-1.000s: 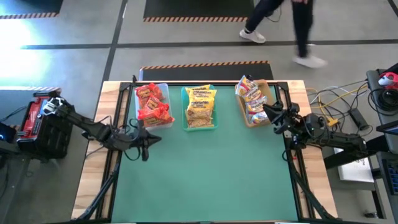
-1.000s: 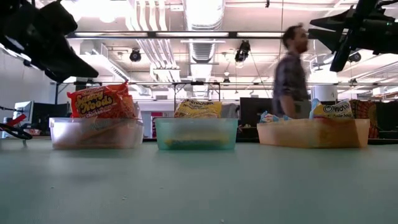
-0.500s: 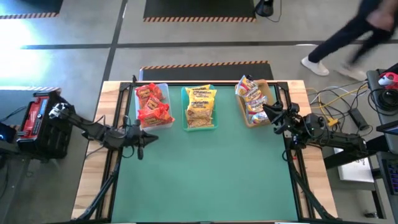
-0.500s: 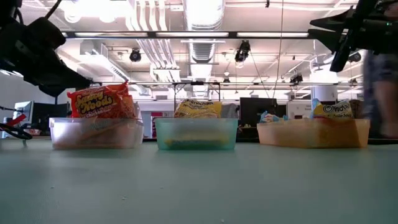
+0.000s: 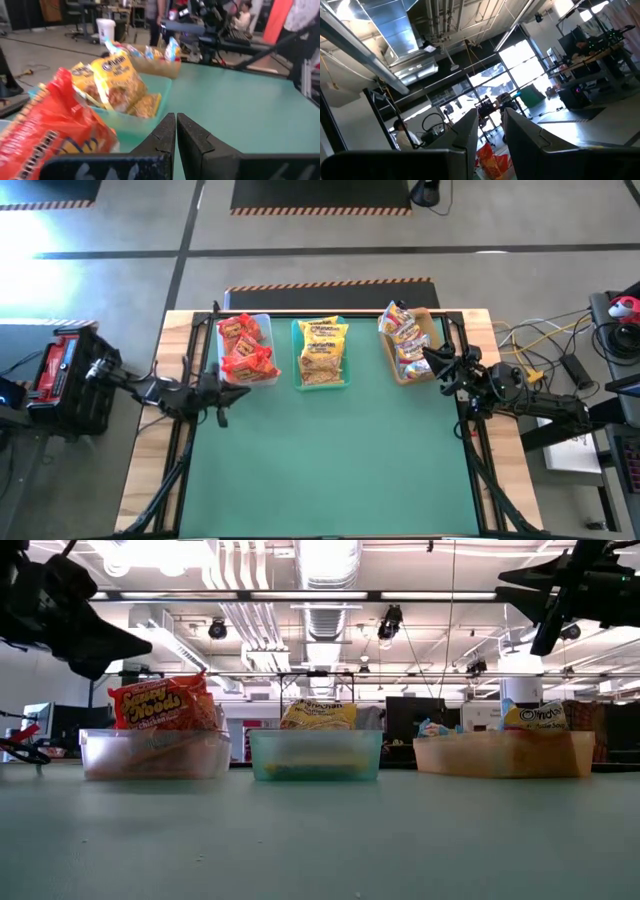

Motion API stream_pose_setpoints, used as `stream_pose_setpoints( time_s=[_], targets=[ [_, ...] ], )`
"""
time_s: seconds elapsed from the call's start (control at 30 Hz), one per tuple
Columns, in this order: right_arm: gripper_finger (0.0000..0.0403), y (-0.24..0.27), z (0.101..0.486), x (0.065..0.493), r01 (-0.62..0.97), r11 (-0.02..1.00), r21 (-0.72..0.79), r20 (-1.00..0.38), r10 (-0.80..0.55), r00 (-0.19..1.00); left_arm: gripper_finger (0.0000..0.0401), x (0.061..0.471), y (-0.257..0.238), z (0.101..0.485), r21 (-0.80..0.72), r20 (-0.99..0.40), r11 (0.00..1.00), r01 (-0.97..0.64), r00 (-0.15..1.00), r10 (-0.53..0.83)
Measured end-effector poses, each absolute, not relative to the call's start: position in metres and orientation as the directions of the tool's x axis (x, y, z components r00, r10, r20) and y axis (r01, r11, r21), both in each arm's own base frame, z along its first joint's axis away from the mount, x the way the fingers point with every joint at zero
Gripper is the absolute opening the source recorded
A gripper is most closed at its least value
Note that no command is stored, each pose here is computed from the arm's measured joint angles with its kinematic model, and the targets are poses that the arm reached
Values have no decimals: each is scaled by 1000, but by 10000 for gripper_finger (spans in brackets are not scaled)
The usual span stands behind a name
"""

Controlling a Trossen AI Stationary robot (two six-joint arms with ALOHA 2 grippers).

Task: Sort Maruchan noodles
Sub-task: Return to Home Position

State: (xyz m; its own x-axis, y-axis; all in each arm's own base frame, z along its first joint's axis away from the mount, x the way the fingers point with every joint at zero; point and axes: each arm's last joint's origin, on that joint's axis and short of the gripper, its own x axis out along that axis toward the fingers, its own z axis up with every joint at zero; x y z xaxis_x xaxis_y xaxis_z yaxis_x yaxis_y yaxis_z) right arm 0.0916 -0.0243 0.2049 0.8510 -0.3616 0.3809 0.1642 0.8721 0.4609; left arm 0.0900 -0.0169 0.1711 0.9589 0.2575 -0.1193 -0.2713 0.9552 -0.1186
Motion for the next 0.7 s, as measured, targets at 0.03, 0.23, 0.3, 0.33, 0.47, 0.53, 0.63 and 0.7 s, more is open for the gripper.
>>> stream_pose_setpoints(
  time_s=[0.03, 0.23, 0.3, 0.33, 0.47, 0.53, 0.63, 0.7],
  targets=[
    [84, -24, 205, 92, 164, 872, 461, 381, -361, 851, 0, 89, -16, 172, -119, -108, 954, -276, 959, 264],
    [84, -24, 205, 92, 164, 872, 461, 381, -361, 851, 0, 87, -13, 175, -129, -70, 949, -287, 958, 279],
    [84, -24, 205, 92, 164, 872, 461, 381, -361, 851, 0, 87, -13, 175, -131, -68, 949, -288, 957, 281],
    [84, -24, 205, 92, 164, 872, 461, 381, -361, 851, 0, 87, -13, 175, -131, -68, 948, -290, 957, 283],
    [84, -24, 205, 92, 164, 872, 461, 381, -362, 851, 0, 87, -13, 175, -140, -68, 944, -300, 954, 293],
    [84, -24, 205, 92, 164, 872, 461, 381, -361, 851, 0, 87, -13, 175, -156, -68, 941, -301, 954, 293],
    [84, -24, 205, 92, 164, 872, 461, 381, -361, 851, 0, 87, -13, 175, -176, -68, 937, -301, 954, 293],
    [84, -24, 205, 92, 164, 872, 461, 381, -361, 851, 0, 87, -13, 175, -176, -68, 937, -301, 954, 293]
  ],
)
